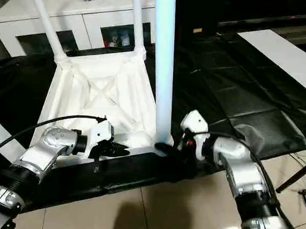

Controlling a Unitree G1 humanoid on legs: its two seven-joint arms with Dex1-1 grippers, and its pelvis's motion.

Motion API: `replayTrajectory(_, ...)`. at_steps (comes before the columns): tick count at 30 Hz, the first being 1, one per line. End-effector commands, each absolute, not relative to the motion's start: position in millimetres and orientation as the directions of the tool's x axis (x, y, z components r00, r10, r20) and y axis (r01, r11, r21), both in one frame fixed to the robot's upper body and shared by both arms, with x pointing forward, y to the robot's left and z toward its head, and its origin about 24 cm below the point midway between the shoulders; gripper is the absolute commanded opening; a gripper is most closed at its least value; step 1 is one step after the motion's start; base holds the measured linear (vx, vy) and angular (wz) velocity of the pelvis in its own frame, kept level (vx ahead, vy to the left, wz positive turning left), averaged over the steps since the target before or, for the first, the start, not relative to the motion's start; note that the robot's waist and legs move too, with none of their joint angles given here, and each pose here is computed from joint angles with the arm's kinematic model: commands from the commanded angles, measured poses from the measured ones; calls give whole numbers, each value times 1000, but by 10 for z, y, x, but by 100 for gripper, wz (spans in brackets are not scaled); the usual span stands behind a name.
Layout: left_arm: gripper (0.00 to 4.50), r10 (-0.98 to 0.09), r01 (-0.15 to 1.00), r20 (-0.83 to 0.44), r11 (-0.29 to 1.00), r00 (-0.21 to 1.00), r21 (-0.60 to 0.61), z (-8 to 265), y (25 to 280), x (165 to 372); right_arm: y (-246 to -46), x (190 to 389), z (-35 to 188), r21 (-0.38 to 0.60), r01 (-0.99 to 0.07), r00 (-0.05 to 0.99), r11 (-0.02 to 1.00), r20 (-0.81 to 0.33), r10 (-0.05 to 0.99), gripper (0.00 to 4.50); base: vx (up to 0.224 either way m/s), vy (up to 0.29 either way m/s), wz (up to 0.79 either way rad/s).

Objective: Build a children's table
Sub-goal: Rotate leg to tighten

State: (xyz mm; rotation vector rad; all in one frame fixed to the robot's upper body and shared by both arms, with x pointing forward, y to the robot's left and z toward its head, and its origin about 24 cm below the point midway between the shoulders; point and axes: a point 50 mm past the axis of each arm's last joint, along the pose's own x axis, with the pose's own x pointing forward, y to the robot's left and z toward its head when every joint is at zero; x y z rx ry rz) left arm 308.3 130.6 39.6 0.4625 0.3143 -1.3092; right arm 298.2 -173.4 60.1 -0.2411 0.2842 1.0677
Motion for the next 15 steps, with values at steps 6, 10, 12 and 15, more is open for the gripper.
replayTrajectory(6,77,-862,941,-380,285,334,182,586,1454,3086,-1789,2810,742,-42,-915,393,402,-331,858,416,0,0,0)
replayTrajectory(10,104,-882,944,-342,280,326,177,684,1487,2994,-1847,2726,782,-41,-917,386,397,-338,858,416,0,0,0)
replayTrajectory(12,124,-891,933,-291,301,349,195,766,1500,2944,-1871,2658,820,-28,-921,375,389,-333,865,416,0,0,0)
replayTrajectory(15,141,-862,865,-116,473,494,166,970,1569,2830,-1845,2517,939,20,-921,369,390,-279,887,416,0,0,0)
